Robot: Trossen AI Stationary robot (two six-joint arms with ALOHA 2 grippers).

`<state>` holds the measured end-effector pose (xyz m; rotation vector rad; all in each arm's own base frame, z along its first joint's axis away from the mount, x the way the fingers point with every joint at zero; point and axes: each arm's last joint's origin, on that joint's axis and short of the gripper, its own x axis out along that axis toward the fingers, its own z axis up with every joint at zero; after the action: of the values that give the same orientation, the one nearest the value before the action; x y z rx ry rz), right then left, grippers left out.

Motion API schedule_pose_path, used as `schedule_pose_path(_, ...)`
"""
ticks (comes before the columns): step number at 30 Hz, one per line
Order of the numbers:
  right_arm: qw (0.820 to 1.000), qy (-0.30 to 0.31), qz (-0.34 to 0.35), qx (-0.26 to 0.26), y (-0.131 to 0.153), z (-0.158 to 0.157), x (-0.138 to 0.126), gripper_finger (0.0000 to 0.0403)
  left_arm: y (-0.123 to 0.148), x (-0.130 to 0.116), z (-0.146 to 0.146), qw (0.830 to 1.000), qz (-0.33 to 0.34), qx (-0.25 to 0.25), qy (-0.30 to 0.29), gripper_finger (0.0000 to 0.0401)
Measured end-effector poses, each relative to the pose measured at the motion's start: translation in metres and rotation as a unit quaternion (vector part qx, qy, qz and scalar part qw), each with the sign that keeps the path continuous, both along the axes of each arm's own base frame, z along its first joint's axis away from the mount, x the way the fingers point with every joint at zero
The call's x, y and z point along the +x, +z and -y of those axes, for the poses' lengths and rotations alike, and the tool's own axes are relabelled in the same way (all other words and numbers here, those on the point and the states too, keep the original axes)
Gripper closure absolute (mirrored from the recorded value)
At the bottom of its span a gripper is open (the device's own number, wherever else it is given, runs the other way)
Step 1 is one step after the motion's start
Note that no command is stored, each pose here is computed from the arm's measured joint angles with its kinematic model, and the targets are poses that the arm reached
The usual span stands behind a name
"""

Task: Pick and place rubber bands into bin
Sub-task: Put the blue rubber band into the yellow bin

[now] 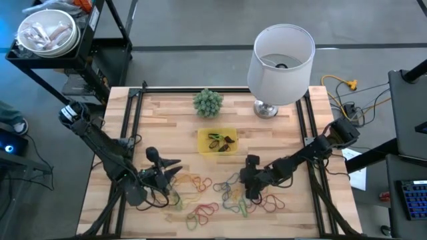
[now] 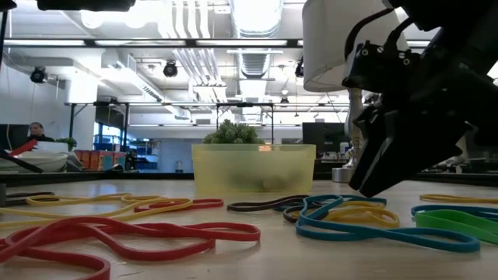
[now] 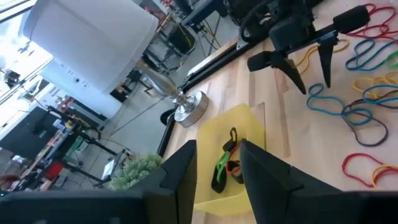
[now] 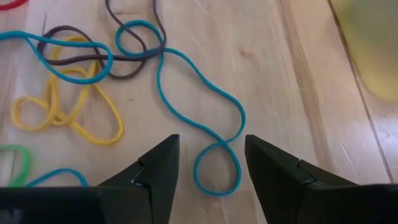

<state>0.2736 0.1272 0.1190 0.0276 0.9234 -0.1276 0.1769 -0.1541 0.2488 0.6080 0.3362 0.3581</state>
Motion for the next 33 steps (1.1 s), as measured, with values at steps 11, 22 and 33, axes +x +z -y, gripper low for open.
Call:
schedule_pose_path(11,1.0,-0.028,-0.008,0.01,-0.008,0.007,-0.007,0.0243,0.0,0.0,0.0,1.0,0.002,-0.002,0.0,0.0294)
schedule_pose_path(22,1.0,-0.026,0.0,0.013,-0.015,0.006,-0.003,0.027,0.0,0.0,0.0,1.0,0.002,-0.002,0.0,0.0294)
schedule_pose_path(33,1.0,-0.009,-0.01,-0.011,-0.024,0.005,0.001,0.0347,0.0,0.0,0.0,1.0,0.002,-0.002,0.0,0.0294)
